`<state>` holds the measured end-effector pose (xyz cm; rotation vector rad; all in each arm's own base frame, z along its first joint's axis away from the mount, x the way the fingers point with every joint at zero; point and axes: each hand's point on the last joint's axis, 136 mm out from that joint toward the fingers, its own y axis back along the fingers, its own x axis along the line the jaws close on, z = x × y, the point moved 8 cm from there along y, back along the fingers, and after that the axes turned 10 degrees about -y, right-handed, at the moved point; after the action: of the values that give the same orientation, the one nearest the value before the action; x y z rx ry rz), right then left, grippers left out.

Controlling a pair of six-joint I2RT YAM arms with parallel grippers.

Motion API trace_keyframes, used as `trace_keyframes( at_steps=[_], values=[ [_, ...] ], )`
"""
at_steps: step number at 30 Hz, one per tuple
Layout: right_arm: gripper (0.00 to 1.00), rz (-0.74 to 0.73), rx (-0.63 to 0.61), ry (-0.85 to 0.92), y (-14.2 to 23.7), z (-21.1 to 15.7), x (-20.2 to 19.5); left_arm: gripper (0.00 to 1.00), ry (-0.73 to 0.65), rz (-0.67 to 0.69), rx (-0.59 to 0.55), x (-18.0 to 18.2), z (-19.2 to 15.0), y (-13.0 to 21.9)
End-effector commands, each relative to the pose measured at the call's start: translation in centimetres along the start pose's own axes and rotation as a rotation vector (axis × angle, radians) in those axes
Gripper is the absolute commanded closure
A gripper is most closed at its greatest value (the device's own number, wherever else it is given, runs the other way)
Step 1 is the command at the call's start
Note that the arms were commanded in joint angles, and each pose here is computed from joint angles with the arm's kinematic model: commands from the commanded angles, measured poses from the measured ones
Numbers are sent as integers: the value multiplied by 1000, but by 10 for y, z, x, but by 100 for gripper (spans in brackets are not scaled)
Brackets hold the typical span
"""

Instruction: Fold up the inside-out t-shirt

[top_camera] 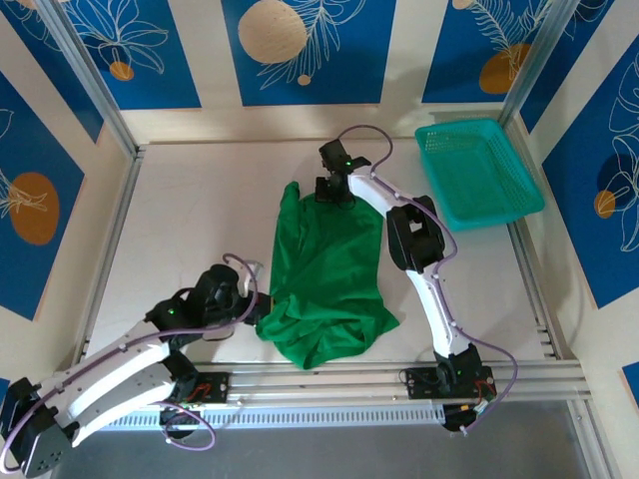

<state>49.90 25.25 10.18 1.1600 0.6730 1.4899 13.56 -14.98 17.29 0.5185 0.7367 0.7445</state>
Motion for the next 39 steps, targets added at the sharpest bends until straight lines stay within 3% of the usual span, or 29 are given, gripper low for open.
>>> trace_keyframes(
  at_steps=[1,5,9,18,25,28,33,36,39],
  values=[
    [100,-8,-28,6,14,6,8,100,2,25,-26,-1,6,11],
    [100,7,-88,-12,45,14,11,100,-16,64,-64,-1,12,23],
    [100,-5,-165,-37,92,25,8,100,-132,128,-103,-7,29,53],
    [100,-72,-491,-221,245,26,-55,100,-438,249,-302,-26,82,110],
    [100,26,-736,-380,390,-33,-110,100,-692,391,-444,-58,166,164],
    [100,82,-843,-378,454,-70,-118,100,-818,405,-565,-80,202,192],
    [100,164,-1005,-365,549,-134,-129,100,-994,303,-687,-121,235,243],
    [100,229,-1062,-349,584,-161,-131,100,-1080,269,-766,-134,237,267],
    [100,286,-1047,-327,588,-163,-126,100,-1103,388,-801,-129,241,275]
  ],
)
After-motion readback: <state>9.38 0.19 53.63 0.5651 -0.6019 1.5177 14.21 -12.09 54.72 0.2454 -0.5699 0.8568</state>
